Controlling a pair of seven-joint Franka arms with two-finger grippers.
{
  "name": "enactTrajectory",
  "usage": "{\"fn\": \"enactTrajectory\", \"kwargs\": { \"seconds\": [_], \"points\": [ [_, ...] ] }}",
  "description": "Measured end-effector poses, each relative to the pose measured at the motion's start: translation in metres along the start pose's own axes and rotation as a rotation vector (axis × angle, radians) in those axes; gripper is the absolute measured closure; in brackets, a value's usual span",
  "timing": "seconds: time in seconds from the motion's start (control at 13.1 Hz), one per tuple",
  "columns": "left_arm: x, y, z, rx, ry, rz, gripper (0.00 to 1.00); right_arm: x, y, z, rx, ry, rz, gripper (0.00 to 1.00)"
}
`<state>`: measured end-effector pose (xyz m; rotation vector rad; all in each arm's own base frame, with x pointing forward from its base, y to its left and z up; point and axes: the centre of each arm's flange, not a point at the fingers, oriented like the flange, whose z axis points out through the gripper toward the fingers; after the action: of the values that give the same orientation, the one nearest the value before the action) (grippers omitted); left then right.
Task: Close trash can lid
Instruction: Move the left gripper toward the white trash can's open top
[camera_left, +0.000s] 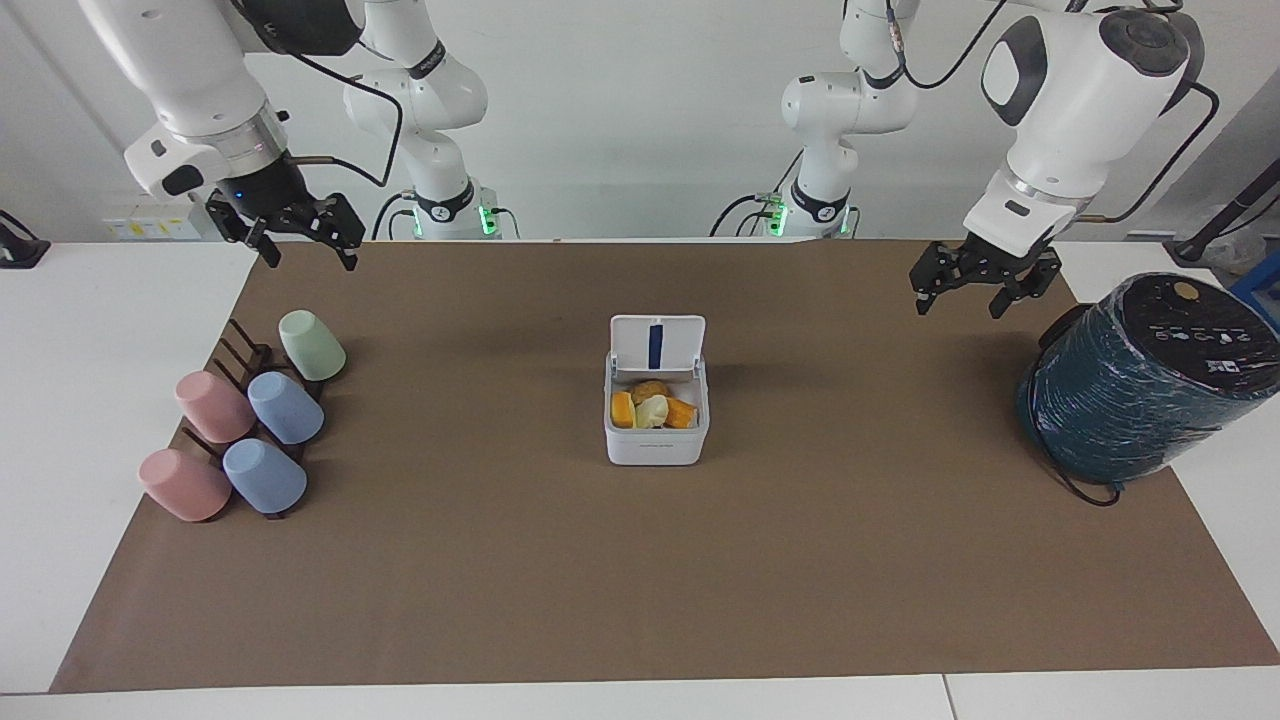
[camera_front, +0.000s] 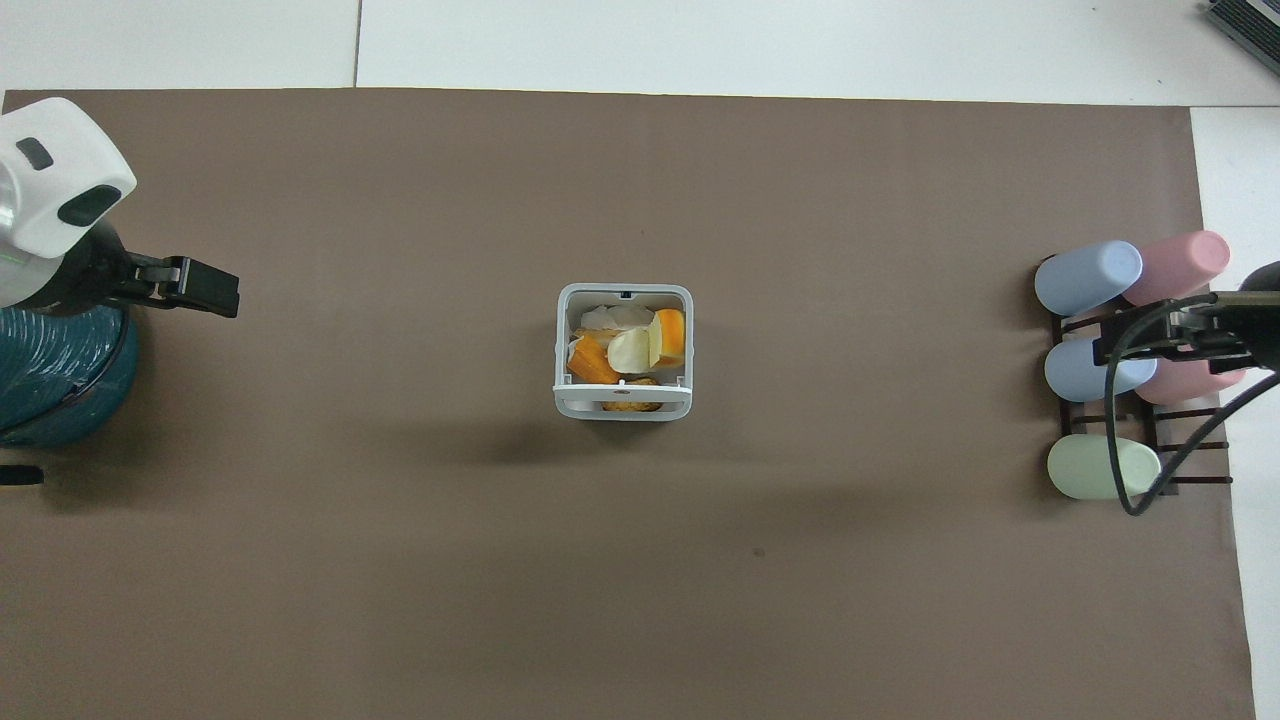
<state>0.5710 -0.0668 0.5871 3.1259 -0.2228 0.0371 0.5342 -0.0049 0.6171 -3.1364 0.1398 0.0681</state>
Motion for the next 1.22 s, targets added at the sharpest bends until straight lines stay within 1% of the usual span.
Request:
{"fn": "enactTrajectory", "kwargs": {
  "seconds": [0.46, 0.69, 0.99, 1.22],
  "points": [
    [0.000, 0.000, 0.000, 0.000, 0.000, -0.001, 0.00, 0.000, 0.000, 0.000, 0.000, 0.000, 0.000, 0.00],
    [-0.002, 0.006, 0.001, -0.001, -0.018, 0.010, 0.00, 0.000, 0.000, 0.000, 0.000, 0.000, 0.000, 0.00],
    [-0.005, 0.049, 0.002, -0.002, -0.031, 0.067, 0.00, 0.000, 0.000, 0.000, 0.000, 0.000, 0.000, 0.00],
    [-0.015, 0.094, 0.007, 0.002, -0.049, 0.047, 0.00, 0.000, 0.000, 0.000, 0.000, 0.000, 0.000, 0.00]
  ]
}}
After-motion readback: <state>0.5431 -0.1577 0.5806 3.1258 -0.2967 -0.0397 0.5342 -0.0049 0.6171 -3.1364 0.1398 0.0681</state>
